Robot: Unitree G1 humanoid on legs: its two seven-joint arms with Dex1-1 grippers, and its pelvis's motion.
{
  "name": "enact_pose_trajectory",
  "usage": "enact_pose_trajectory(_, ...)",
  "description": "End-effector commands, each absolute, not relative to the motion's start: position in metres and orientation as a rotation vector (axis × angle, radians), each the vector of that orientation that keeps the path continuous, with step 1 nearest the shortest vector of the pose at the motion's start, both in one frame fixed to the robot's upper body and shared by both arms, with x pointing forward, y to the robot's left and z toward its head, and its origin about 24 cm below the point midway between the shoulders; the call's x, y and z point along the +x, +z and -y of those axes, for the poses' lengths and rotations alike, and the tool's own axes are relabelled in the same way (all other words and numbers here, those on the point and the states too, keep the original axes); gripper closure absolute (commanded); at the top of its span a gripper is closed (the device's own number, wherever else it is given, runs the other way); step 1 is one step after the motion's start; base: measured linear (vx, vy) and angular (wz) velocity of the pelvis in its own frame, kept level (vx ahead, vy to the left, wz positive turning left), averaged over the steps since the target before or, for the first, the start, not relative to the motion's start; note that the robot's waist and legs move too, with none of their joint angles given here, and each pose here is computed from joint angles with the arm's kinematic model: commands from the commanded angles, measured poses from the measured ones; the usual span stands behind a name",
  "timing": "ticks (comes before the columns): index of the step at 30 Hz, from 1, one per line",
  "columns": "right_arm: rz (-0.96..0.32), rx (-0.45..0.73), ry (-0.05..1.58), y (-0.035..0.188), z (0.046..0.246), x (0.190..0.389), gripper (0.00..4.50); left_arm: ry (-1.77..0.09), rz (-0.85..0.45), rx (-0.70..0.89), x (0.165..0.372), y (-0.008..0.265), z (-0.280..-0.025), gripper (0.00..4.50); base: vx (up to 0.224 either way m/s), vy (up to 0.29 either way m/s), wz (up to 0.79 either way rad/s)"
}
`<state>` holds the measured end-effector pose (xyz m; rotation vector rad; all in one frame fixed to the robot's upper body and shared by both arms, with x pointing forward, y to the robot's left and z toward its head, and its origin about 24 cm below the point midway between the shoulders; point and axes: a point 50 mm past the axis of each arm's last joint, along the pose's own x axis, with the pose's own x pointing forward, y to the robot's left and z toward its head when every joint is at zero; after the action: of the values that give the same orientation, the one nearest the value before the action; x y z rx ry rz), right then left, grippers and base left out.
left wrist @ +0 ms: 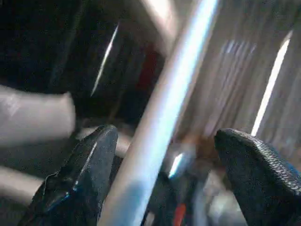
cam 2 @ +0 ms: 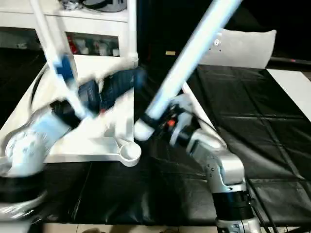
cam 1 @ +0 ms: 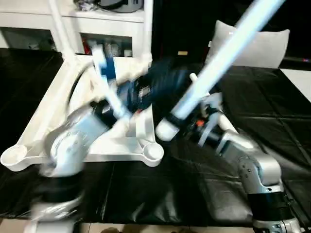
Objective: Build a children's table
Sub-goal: Pick table leg
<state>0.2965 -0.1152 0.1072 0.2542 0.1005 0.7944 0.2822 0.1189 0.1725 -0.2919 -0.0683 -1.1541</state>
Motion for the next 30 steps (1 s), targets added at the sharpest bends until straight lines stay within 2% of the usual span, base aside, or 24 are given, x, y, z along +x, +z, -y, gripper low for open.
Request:
enact_pose_trajectory(1,-0.071,0.175,0.717,0.108,0.123,0.294,2.59,-1.164,-0.002,-0.093,0.276,0.162,-0.122,0.73,0.0,0.0,0.0)
enact_pose_trajectory(5,-0.086,0.157,0.708,0.103,0.123,0.287,2.59,-1.185,-0.095,0.068,0.268,0.146,-0.129,0.73,0.0,0.0,0.0)
enact_pose_trajectory(6,-0.086,0.157,0.708,0.103,0.123,0.287,2.59,-1.185,-0.095,0.068,0.268,0.146,-0.129,0.73,0.0,0.0,0.0)
enact_pose_trajectory(8,-0.115,0.192,0.709,0.099,0.122,0.277,2.59,-1.237,-0.231,0.22,0.259,0.122,-0.143,0.73,0.0,0.0,0.0)
enact_pose_trajectory(9,-0.116,0.193,0.709,0.099,0.122,0.277,2.59,-1.238,-0.235,0.224,0.259,0.121,-0.143,0.9,0.0,0.0,0.0)
enact_pose_trajectory(10,-0.131,0.205,0.719,0.096,0.122,0.273,2.59,-1.243,-0.289,0.329,0.259,0.109,-0.152,1.01,0.0,0.0,0.0)
enact_pose_trajectory(12,-0.139,0.19,0.726,0.093,0.123,0.272,2.59,-1.251,-0.33,0.385,0.26,0.102,-0.158,1.11,0.0,0.0,0.0)
enact_pose_trajectory(18,-0.143,0.175,0.765,0.09,0.123,0.27,2.59,-1.251,-0.425,0.462,0.273,0.086,-0.172,1.53,0.0,0.0,0.0)
enact_pose_trajectory(23,-0.174,0.165,0.801,0.089,0.125,0.268,2.59,-1.283,-0.42,0.411,0.287,0.082,-0.177,1.92,0.0,0.0,0.0)
enact_pose_trajectory(25,-0.182,0.161,0.811,0.089,0.126,0.267,2.59,-1.296,-0.434,0.408,0.289,0.079,-0.179,2.04,0.0,0.0,0.0)
enact_pose_trajectory(26,-0.184,0.157,0.813,0.089,0.127,0.267,2.59,-1.304,-0.449,0.417,0.291,0.077,-0.181,2.29,0.0,0.0,0.0)
enact_pose_trajectory(30,-0.188,0.157,0.812,0.09,0.128,0.267,2.59,-1.328,-0.488,0.421,0.293,0.073,-0.184,2.5,0.0,0.0,0.0)
